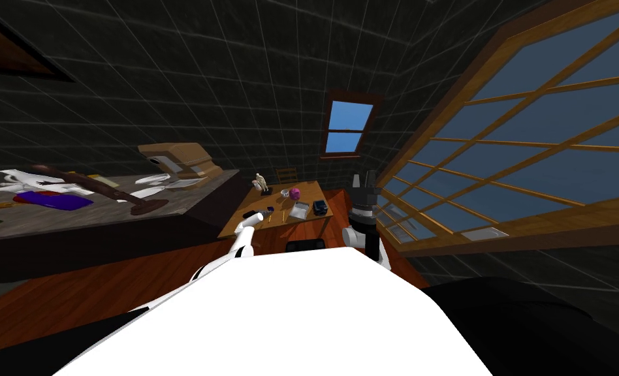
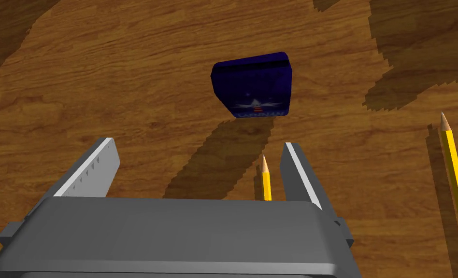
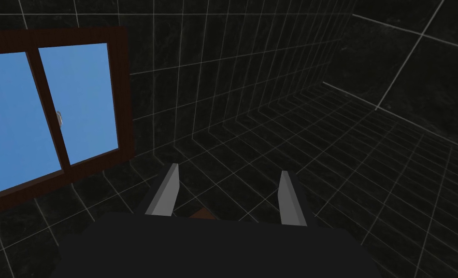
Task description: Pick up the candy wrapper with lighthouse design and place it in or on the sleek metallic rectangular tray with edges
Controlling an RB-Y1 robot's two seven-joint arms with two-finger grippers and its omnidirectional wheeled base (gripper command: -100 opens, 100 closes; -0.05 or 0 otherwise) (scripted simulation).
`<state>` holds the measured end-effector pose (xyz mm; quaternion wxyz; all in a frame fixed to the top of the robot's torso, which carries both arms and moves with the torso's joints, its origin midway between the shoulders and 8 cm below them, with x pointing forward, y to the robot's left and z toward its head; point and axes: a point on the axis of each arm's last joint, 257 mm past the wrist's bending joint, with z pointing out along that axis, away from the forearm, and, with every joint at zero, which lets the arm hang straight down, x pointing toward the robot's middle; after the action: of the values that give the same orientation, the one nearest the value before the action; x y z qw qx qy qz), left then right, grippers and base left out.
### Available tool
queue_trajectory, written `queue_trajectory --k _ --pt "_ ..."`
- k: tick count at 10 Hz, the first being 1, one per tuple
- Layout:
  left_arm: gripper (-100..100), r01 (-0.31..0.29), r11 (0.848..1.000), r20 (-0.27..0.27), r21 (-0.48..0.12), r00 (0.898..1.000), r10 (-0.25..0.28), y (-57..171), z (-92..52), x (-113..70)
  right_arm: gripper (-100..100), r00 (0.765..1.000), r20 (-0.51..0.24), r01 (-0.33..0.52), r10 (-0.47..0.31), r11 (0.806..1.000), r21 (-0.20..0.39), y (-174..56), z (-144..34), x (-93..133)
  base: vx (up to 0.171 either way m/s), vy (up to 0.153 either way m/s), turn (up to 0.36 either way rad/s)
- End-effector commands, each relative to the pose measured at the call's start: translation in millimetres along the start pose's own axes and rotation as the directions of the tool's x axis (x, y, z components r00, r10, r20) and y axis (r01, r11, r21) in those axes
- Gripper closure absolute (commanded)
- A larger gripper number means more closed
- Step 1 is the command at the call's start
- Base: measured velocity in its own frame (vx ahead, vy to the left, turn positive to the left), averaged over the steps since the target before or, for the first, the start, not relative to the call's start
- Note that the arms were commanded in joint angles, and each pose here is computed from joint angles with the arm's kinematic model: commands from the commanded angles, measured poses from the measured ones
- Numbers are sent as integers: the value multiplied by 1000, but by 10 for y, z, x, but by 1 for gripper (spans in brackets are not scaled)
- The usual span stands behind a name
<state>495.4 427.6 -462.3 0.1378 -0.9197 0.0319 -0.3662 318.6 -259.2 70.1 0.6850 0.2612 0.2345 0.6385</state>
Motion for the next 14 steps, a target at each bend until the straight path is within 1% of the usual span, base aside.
queue_trajectory --k 1,2,3,4,5,6,7,8,9,13,14 --pt "-100 15 1000 29 -26 999 -14 118 28 -28 0 1000 0 0 0 1000 0 0 0 0 63 23 -68" --pt "-100 20 999 39 -36 999 -19 166 41 -33 0 1000 0 0 0 1000 0 0 0 0 65 21 -48" --pt "-100 26 999 45 -48 999 -24 228 59 20 0 1000 0 0 0 1000 0 0 0 0 116 18 -111" --pt "-100 21 999 39 -40 999 -20 170 60 -7 0 1000 0 0 0 1000 0 0 0 0 62 11 -28" --pt "0 23 999 40 -42 999 -21 178 61 -2 0 1000 0 0 0 1000 0 0 0 0 10 2 5" --pt "-100 22 999 38 -43 999 -20 242 69 -81 0 1000 0 0 0 1000 0 0 0 0 61 39 12" --pt "-100 22 999 36 -43 999 -20 280 72 -129 0 1000 0 0 0 1000 0 0 0 0 103 41 7" --pt "-100 23 999 39 -44 999 -21 259 72 -101 0 1000 0 0 0 1000 0 0 0 0 47 14 0" --pt "100 22 999 37 -43 999 -20 259 72 -101 0 1000 0 0 0 1000 0 0 0 0 7 2 -7" --pt "100 23 999 37 -44 999 -21 264 72 -99 0 1000 0 0 0 1000 0 0 0 0 0 0 0" --pt "0 23 999 37 -44 999 -21 264 72 -99 0 1000 0 0 0 1000 0 0 0 0 0 0 0"
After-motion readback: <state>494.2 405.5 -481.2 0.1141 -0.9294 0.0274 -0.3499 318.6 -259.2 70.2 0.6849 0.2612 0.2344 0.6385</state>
